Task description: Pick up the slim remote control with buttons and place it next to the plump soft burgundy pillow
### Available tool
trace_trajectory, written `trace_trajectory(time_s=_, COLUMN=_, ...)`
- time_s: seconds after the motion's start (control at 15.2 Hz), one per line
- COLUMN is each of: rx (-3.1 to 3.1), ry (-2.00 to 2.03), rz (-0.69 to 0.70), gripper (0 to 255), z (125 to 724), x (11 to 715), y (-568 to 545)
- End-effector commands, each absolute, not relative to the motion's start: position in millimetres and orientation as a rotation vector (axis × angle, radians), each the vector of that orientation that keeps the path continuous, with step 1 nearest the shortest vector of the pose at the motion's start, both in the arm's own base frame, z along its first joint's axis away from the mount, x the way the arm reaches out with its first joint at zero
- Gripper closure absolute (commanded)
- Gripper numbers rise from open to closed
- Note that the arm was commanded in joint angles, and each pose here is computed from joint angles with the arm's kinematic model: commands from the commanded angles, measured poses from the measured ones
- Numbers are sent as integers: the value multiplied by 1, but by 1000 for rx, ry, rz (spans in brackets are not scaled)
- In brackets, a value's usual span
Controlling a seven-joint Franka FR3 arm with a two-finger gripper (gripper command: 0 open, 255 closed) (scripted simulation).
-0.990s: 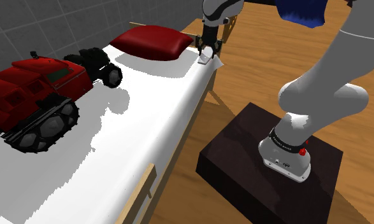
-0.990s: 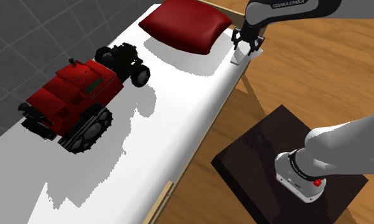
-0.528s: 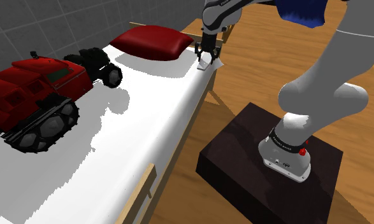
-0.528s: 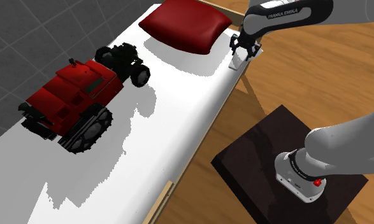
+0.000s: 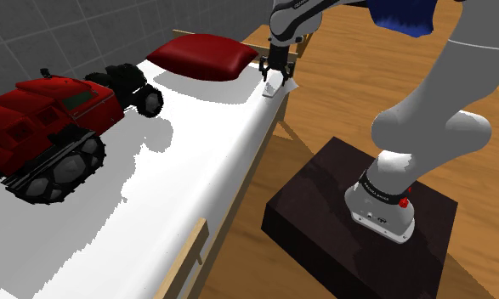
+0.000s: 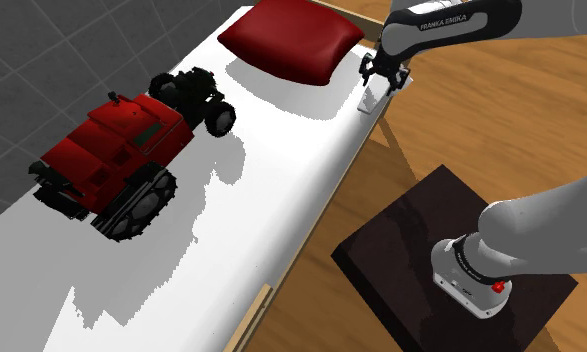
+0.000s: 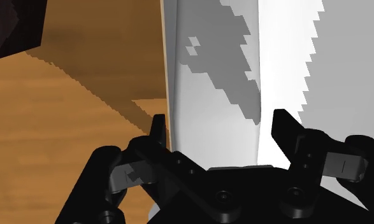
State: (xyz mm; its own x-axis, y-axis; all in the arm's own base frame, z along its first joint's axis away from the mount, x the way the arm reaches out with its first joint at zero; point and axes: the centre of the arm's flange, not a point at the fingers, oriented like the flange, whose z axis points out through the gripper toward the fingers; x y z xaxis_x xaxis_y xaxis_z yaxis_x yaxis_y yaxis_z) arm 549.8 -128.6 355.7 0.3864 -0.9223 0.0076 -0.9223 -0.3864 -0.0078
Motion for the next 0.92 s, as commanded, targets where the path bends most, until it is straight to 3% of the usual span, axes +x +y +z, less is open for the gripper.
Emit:
trace_trajectory(time_s=0.0, rx=-2614, ry=1739, rz=-17, gripper=0, z=356, x=550, y=-129)
trace_trajectory(time_s=0.26, rx=-2614, ry=1739, rz=-17, gripper=0, z=356, x=550, y=-129)
trace_trajectory(time_s=0.53, rx=-2614, ry=1739, rz=-17, gripper=0, z=406, x=549, y=-128)
trace_trajectory(time_s=0.86, rx=-2614, ry=1739, rz=-17, gripper=0, z=406, x=549, y=-128)
